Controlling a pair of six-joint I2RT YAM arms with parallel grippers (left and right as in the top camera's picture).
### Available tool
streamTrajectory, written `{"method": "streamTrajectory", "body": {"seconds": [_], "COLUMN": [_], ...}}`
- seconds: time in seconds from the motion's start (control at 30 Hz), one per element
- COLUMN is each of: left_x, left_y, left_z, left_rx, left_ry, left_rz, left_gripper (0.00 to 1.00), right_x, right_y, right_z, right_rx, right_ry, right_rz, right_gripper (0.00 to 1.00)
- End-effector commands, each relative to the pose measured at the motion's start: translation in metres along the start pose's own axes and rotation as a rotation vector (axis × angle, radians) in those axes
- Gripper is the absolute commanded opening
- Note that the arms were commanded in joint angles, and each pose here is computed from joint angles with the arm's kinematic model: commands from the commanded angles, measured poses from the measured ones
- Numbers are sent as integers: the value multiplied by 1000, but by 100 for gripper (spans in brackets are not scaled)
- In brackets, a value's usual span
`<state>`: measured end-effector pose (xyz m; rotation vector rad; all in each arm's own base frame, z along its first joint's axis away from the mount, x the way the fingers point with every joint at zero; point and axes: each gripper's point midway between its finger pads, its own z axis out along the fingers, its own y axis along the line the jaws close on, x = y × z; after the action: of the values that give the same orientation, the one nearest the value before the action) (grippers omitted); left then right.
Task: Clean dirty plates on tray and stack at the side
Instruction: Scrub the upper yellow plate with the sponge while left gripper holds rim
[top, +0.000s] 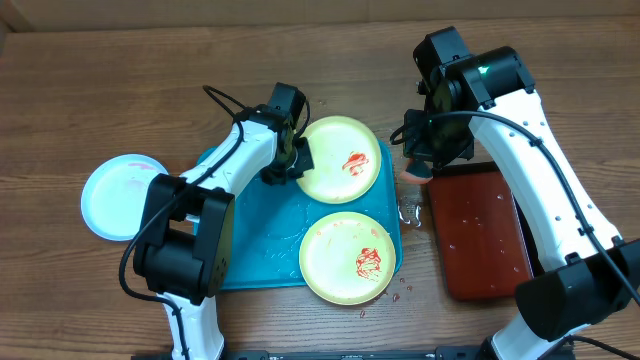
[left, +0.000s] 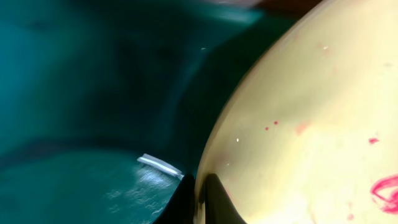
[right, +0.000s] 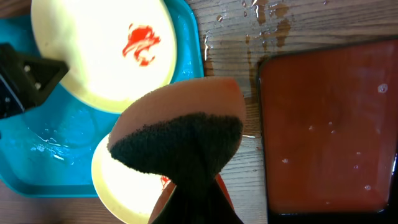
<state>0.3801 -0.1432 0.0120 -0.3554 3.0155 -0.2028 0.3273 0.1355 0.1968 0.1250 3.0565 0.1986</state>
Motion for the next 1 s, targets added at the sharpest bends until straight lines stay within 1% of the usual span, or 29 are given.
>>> {"method": "streamTrajectory", "body": {"seconds": [0.0,0.13,0.33,0.37,0.43,0.63,0.77,0.83,0.87,0.97], "left_x": [7,13,10,9,5,-7,-8,-8,-8,-6], "left_y": [58,80,108,109,101,48,38,38,38,39], "left_z": [-1,-7,-12,-10,-6,2,2,2,2,2], "left_rx": [-291,-366,-398,-366,-292,11,67,69,69,66], "left_ry": [-5,30,51,64,73,66,64,65,67,73], "left_rz": [78,56,-60,-70,-41,105,107,115,132,131], "left_gripper": [4,4,4,4,4,4,4,4,4,4], "right_x": [3,3,-4,-5,-5,2,11,19,26,38], "right_y": [3,9,24,34,51,108,131,144,156,171], "right_z": [-2,-2,1,6,12,39,54,60,69,89], "right_rx": [-12,-42,-71,-95,-148,-325,-384,-416,-448,-484], "right_ry": [1,6,-32,-39,-46,-61,-53,-40,-34,-21], "right_rz": [-34,-81,-171,-201,-246,-336,-347,-371,-402,-436], "right_gripper": [4,4,4,4,4,4,4,4,4,4]}}
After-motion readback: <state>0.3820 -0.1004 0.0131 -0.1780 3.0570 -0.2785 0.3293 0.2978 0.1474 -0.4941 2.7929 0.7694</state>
